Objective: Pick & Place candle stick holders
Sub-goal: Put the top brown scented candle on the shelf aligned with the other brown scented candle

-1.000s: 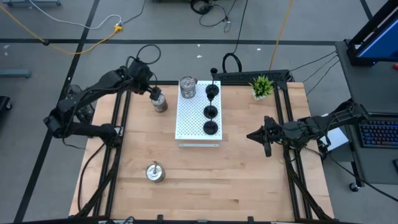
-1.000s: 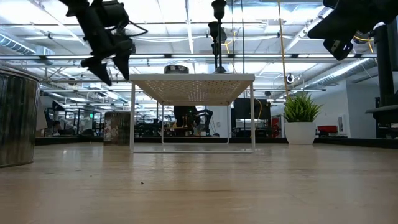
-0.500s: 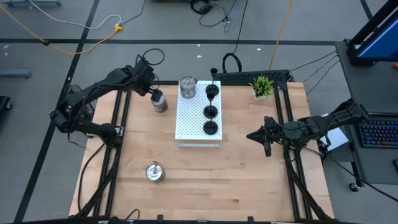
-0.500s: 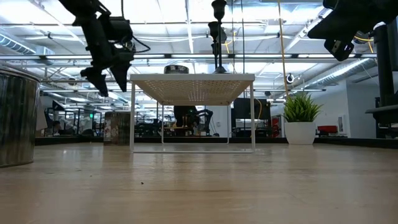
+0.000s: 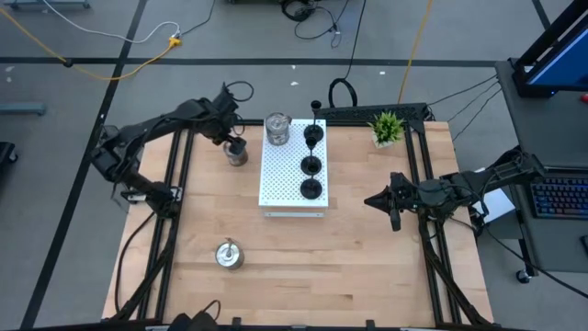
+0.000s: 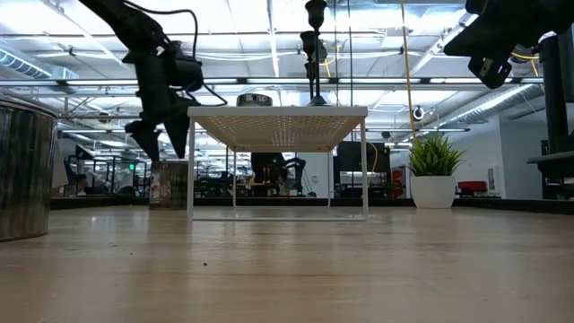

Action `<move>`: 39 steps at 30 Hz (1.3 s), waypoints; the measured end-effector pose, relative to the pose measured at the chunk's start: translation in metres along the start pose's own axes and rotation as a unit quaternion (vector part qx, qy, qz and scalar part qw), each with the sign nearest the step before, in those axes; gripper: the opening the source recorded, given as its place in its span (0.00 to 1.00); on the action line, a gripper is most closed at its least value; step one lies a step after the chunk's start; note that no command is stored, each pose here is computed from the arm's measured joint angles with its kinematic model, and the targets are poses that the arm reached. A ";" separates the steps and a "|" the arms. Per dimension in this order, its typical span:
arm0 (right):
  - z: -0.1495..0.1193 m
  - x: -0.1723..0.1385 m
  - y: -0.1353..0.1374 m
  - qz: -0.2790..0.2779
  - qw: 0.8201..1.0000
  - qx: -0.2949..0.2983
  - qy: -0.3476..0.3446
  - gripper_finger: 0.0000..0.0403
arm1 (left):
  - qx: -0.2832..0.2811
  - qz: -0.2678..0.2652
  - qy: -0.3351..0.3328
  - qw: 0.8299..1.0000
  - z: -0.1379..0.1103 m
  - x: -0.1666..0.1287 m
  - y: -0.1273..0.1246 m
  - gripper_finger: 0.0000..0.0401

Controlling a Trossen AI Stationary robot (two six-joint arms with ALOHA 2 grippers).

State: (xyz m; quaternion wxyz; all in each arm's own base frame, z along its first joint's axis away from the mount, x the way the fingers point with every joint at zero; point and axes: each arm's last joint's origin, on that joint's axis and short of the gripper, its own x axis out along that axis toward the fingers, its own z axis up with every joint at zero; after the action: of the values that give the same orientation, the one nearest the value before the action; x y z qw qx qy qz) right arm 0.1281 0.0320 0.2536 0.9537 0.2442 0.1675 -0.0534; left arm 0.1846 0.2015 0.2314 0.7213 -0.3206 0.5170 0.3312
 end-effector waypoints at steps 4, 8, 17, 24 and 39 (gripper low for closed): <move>0.000 0.000 0.000 0.000 1.000 0.002 0.000 0.00 | -0.001 0.006 0.010 1.000 0.002 0.007 0.003 1.00; 0.000 0.000 0.000 0.000 1.000 0.012 0.001 0.00 | 0.007 0.008 0.012 1.000 0.002 0.008 0.003 1.00; -0.003 0.000 -0.002 -0.010 1.000 0.024 0.013 0.00 | 0.062 0.013 0.012 0.998 0.003 0.008 0.004 1.00; -0.003 0.000 -0.002 -0.009 0.999 0.034 0.013 0.00 | 0.070 0.031 0.007 0.997 -0.001 -0.001 0.009 1.00; -0.002 0.000 -0.002 -0.008 0.999 0.040 0.012 0.00 | 0.103 -0.017 -0.020 0.994 0.001 -0.006 0.003 1.00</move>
State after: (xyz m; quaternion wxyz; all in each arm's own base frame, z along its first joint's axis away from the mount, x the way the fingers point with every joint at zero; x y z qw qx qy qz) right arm 0.1271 0.0318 0.2509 0.9405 0.2815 0.1786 -0.0650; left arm 0.1808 0.2034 0.2369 0.7659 -0.2467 0.5286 0.2704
